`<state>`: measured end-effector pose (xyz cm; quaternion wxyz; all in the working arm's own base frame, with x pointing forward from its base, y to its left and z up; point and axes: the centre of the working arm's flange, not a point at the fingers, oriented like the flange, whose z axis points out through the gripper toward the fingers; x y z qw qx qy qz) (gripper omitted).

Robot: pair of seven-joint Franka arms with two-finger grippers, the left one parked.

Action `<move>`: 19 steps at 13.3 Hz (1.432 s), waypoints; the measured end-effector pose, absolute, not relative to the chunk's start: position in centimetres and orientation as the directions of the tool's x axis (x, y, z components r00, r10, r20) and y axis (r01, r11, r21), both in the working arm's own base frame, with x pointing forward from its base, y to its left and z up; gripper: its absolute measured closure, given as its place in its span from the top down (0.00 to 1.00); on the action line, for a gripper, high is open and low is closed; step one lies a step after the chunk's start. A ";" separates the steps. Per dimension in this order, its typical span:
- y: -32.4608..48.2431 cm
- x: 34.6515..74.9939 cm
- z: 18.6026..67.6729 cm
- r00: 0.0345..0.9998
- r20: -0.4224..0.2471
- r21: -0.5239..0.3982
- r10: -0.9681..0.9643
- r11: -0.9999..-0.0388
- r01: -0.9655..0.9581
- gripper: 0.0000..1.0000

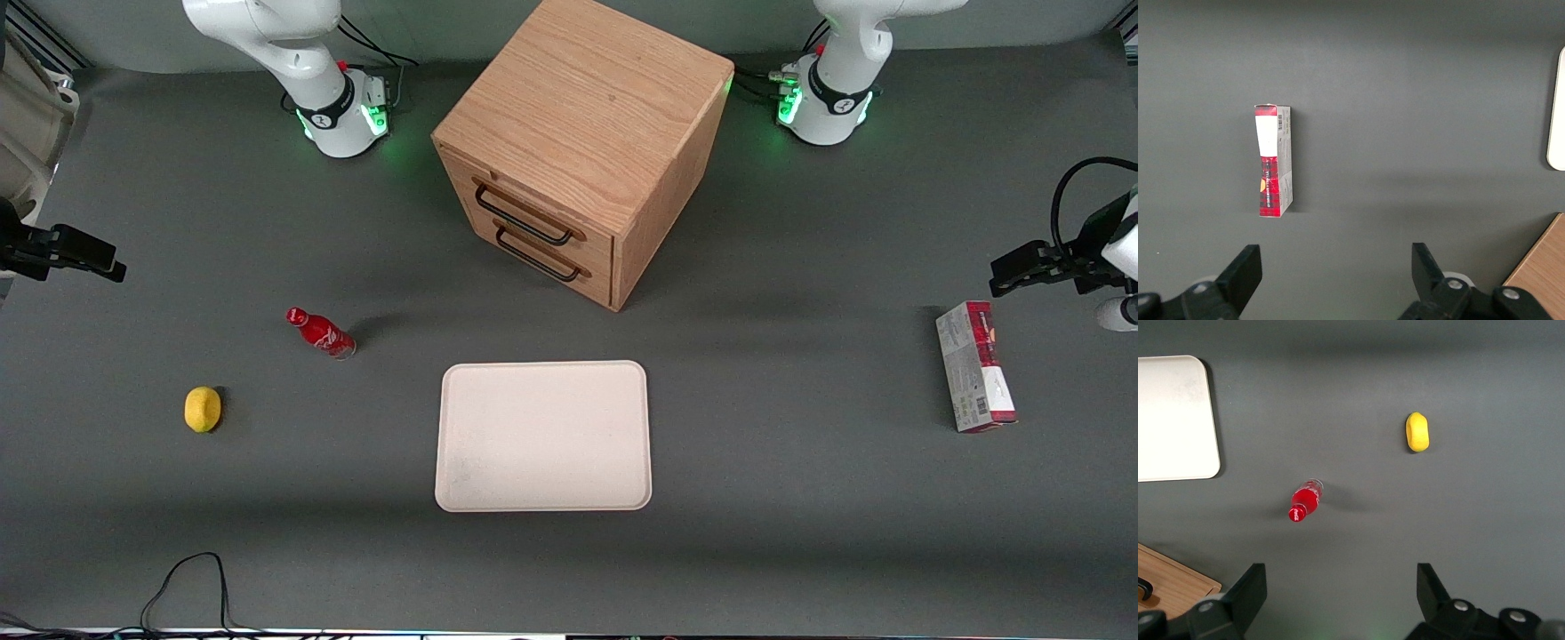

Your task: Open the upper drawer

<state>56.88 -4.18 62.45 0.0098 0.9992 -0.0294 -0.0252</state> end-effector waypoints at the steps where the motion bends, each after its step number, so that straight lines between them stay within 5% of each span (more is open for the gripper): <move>1: -4.2 56.9 62.4 0.997 -0.050 0.021 -0.059 -0.998 -0.058 1.00; 7: -2.8 57.3 61.7 0.998 -0.062 0.018 -0.019 -1.000 -0.018 1.00; 19: 25.9 56.9 57.8 0.899 -0.063 -0.043 0.433 -0.901 0.431 1.00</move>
